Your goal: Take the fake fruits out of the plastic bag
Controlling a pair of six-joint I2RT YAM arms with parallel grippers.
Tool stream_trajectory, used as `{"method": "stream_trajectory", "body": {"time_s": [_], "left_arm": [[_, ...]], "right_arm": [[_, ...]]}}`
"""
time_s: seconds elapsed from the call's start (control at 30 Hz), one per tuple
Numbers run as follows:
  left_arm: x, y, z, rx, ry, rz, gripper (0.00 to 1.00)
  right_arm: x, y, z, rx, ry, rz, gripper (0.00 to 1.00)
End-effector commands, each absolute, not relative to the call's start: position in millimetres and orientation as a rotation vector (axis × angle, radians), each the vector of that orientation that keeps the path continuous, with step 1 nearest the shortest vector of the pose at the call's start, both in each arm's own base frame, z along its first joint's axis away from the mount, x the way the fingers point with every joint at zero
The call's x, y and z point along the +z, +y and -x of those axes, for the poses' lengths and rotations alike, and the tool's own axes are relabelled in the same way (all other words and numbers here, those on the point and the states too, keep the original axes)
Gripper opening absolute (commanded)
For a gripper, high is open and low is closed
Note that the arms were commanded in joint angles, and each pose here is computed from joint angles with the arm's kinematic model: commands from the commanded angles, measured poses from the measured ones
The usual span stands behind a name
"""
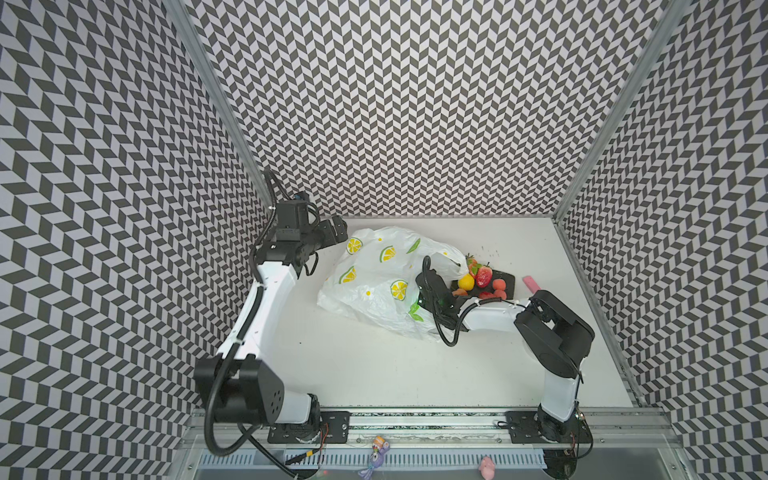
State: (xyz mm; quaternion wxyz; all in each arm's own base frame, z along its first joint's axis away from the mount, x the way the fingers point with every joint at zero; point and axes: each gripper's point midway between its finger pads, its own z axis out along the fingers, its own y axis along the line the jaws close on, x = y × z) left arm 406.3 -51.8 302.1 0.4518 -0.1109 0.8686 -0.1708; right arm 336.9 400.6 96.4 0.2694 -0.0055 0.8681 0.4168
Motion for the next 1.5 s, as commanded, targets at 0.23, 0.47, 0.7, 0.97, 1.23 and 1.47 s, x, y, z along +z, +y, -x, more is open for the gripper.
{"method": "stream_trajectory", "body": {"time_s": [0.23,0.47,0.7,0.97,1.23,1.47], "left_arm": [[196.0,-91.7,-285.4,-0.643,2.396,0.667,1.00],[163.9,-90.1,-270.8,-0.632,2.468,0.770,1.00],[145.4,-86.3,-279.0,-0.599,2.448,0.772,0.71],[136.9,-84.7,-288.4,-0.596,2.412,0.782,0.09],[137.8,-78.7,-290.5,-0.549,2.403,0.776,0.00],[143.8,-75.2,-292.6,-0.528,2.383,0.779,0.00]], "right_arm": [[112.0,434.5,-319.6,1.127,2.316,0.227,0.52],[120.1,446.8,-304.5,1.132,2.305,0.309,0.52],[129.3,441.1,-302.1,1.097,2.285,0.342,0.53],[165.6,393.6,-288.0,0.917,2.185,0.461,0.54],[155.4,337.4,-276.4,0.592,2.123,0.681,0.58],[143.7,293.2,-297.8,0.232,2.041,0.877,0.70]]}}
